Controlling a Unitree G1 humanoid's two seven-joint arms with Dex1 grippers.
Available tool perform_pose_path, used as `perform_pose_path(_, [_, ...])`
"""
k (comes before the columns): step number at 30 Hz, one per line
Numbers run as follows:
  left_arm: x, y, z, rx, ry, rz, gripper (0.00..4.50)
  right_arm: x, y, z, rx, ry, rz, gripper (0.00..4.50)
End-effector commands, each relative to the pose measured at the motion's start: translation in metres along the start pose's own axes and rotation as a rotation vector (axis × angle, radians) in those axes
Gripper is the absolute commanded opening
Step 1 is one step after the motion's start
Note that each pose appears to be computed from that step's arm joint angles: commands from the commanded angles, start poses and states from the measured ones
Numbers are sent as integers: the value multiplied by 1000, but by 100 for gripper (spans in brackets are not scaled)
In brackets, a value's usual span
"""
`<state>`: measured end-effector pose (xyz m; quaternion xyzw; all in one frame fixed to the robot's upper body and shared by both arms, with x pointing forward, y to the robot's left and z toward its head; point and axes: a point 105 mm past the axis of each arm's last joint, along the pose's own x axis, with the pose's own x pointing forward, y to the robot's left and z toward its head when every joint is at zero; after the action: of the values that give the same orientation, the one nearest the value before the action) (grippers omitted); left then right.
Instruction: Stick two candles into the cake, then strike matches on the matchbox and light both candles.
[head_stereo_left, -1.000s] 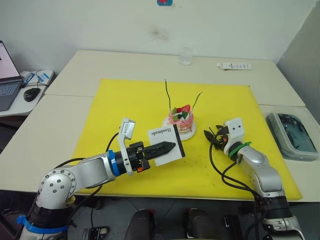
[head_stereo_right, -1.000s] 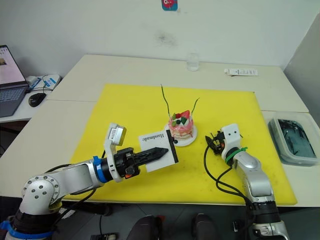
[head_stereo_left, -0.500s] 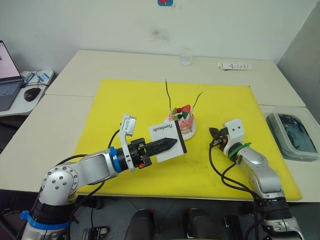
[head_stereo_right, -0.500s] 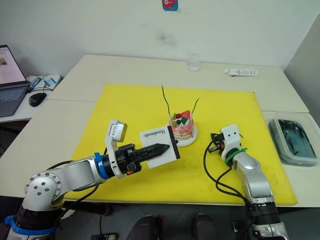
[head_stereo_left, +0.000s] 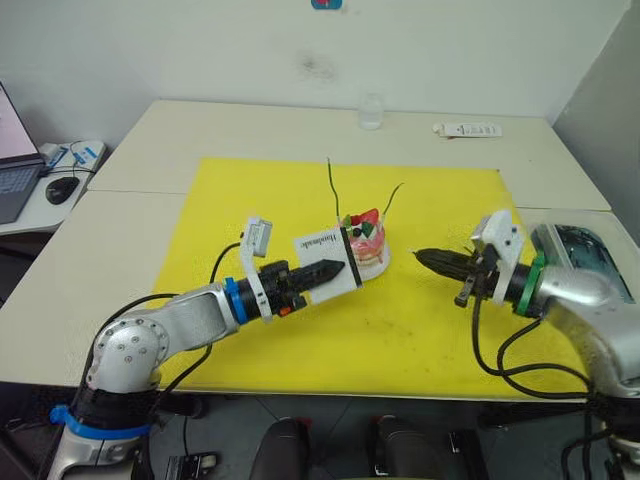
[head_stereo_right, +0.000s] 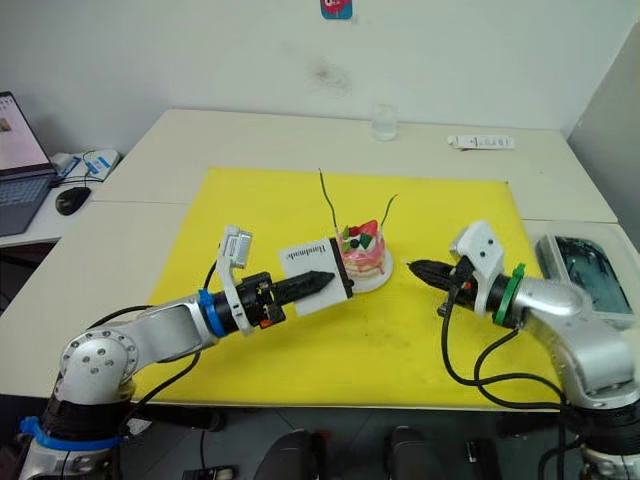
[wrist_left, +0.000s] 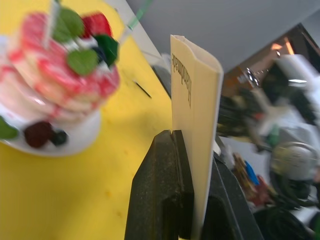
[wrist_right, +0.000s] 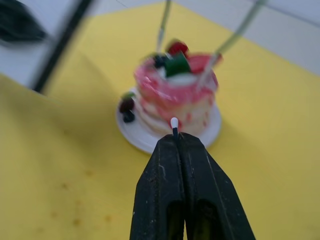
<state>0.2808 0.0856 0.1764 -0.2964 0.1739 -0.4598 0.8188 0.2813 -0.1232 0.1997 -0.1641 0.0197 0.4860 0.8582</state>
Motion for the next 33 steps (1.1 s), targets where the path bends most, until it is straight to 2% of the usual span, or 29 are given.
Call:
perform_pose_path(1, [8,-9,11,46,-34,-57,0,5,12,24,-119,-26,86,2])
perform_pose_path(5, [14,-15,10,64,-21,-91,0,18,12,39,-248,-52,83,2])
perform_pose_path(14, [15,-19,9,86,9,-121,0,31,11,48,-298,-64,73,2])
perform_pose_path(33, [14,-26,9,84,14,-158,0,39,11,28,-322,18,103,2])
